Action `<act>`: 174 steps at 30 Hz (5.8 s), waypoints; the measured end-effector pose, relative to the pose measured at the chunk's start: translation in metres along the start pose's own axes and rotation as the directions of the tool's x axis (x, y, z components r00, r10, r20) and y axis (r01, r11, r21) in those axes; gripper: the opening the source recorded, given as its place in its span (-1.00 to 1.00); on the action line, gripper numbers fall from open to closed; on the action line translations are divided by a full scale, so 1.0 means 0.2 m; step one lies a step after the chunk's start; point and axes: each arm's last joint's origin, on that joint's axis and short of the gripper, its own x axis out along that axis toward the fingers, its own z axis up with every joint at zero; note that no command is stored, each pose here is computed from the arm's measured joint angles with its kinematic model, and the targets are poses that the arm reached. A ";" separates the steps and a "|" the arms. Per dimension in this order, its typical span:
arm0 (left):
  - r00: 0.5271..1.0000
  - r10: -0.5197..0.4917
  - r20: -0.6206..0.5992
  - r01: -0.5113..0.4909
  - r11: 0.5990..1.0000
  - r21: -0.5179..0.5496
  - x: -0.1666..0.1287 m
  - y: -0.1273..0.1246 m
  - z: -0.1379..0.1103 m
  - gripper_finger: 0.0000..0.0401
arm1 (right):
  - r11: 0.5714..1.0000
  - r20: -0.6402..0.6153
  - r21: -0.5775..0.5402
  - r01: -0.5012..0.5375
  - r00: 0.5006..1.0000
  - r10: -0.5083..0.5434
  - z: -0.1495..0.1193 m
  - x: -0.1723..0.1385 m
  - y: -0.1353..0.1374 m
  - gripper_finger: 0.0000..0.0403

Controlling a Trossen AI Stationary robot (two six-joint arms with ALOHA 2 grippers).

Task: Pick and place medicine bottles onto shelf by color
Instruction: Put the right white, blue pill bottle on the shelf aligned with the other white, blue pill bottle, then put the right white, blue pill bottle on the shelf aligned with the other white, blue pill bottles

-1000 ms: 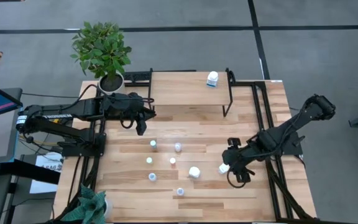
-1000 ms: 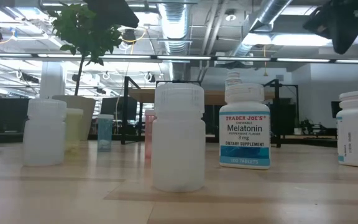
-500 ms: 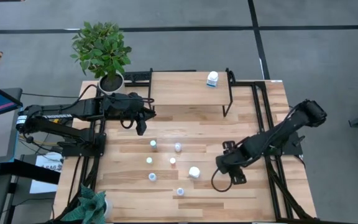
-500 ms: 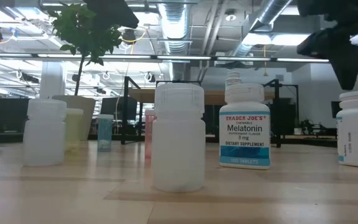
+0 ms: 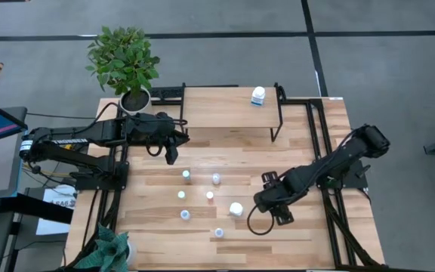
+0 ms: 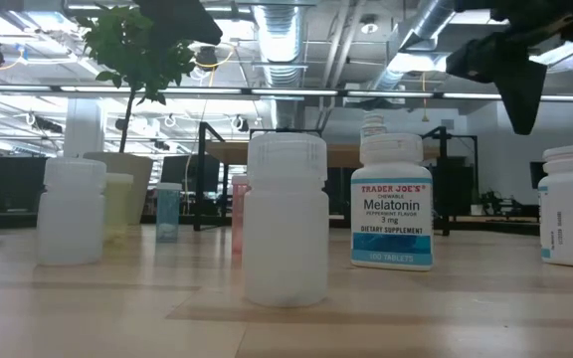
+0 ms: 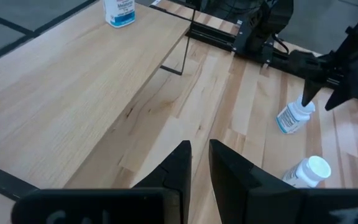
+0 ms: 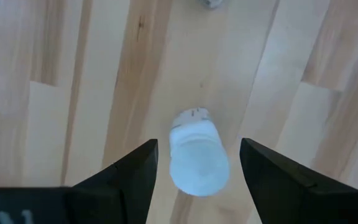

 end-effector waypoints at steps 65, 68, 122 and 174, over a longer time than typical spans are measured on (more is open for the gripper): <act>0.999 0.011 -0.034 -0.011 1.000 0.006 0.00 0.01 -0.02 -0.79 | 0.912 -0.036 0.339 0.229 0.972 -0.231 -0.01 -0.56 -0.62 -0.13; 0.999 0.010 -0.034 -0.010 1.000 0.006 0.00 0.00 -0.02 -0.79 | 0.897 -0.054 0.362 0.254 0.966 -0.252 -0.03 -0.62 -0.77 -0.14; 0.999 0.011 -0.034 -0.009 0.998 0.062 0.00 0.01 -0.02 -0.79 | 0.863 -0.165 0.373 0.341 0.939 -0.301 -0.15 -0.66 -1.54 0.13; 0.999 0.015 -0.048 -0.012 0.998 0.060 0.00 0.01 -0.02 -0.79 | 0.799 -0.270 0.239 0.552 0.828 -0.491 -0.04 -0.66 -1.45 0.50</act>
